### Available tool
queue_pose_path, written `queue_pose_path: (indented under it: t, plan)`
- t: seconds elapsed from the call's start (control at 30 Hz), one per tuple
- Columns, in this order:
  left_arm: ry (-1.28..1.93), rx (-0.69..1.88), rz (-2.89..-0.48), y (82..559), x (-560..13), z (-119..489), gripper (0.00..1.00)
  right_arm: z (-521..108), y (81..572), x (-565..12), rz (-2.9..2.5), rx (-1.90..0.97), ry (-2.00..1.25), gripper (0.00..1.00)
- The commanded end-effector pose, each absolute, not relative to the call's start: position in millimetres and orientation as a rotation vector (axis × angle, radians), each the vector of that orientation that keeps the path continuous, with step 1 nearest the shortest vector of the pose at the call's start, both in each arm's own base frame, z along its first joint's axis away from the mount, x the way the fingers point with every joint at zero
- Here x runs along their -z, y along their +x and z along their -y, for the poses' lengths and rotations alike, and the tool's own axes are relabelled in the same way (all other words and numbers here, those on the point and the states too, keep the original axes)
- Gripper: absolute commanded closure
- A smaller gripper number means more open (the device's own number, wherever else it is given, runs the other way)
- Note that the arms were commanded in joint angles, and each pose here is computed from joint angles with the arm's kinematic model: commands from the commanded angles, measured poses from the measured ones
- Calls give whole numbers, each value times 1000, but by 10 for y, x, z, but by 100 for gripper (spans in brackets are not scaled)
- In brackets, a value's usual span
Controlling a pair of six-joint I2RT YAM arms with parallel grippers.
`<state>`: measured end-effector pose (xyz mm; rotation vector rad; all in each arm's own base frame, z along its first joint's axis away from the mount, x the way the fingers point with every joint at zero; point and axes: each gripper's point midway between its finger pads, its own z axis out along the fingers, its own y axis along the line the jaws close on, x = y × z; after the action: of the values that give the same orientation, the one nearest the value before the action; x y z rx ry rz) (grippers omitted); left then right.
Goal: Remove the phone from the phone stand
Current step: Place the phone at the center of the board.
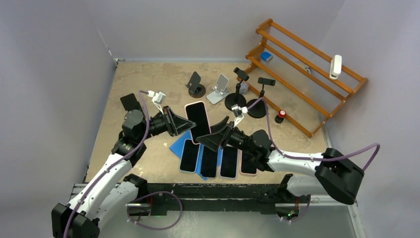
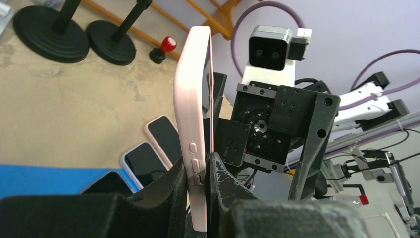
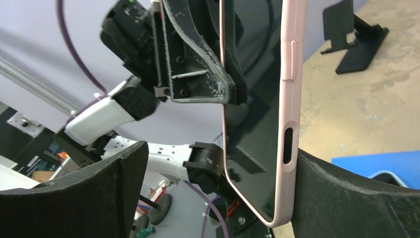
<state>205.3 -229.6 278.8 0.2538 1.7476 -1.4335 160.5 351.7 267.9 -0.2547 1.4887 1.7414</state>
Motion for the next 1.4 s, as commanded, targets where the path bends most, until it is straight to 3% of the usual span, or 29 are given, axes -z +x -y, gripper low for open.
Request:
queue_pose_path:
  t: [0.0, 0.43, 0.67, 1.0, 1.37]
  plan:
    - [269, 1314, -1697, 2105, -3080, 2198, 100, -3515, 1656, -2861, -1466, -1663, -294, 1]
    - [127, 1169, -1807, 2095, -3035, 1963, 100, -3328, 1641, -2571, -1561, -1530, -310, 1]
    - [105, 953, -1933, 2133, -2947, 1728, 100, -3150, 1693, -2482, -1605, -1402, -296, 1]
    - [122, 623, -2494, 2056, -2093, 1444, 100, -2971, 1695, -2267, -1714, -1273, -305, 1]
    - [184, 517, -2709, 2248, -1479, 1462, 100, -2906, 1643, -2294, -1701, -1269, -323, 2]
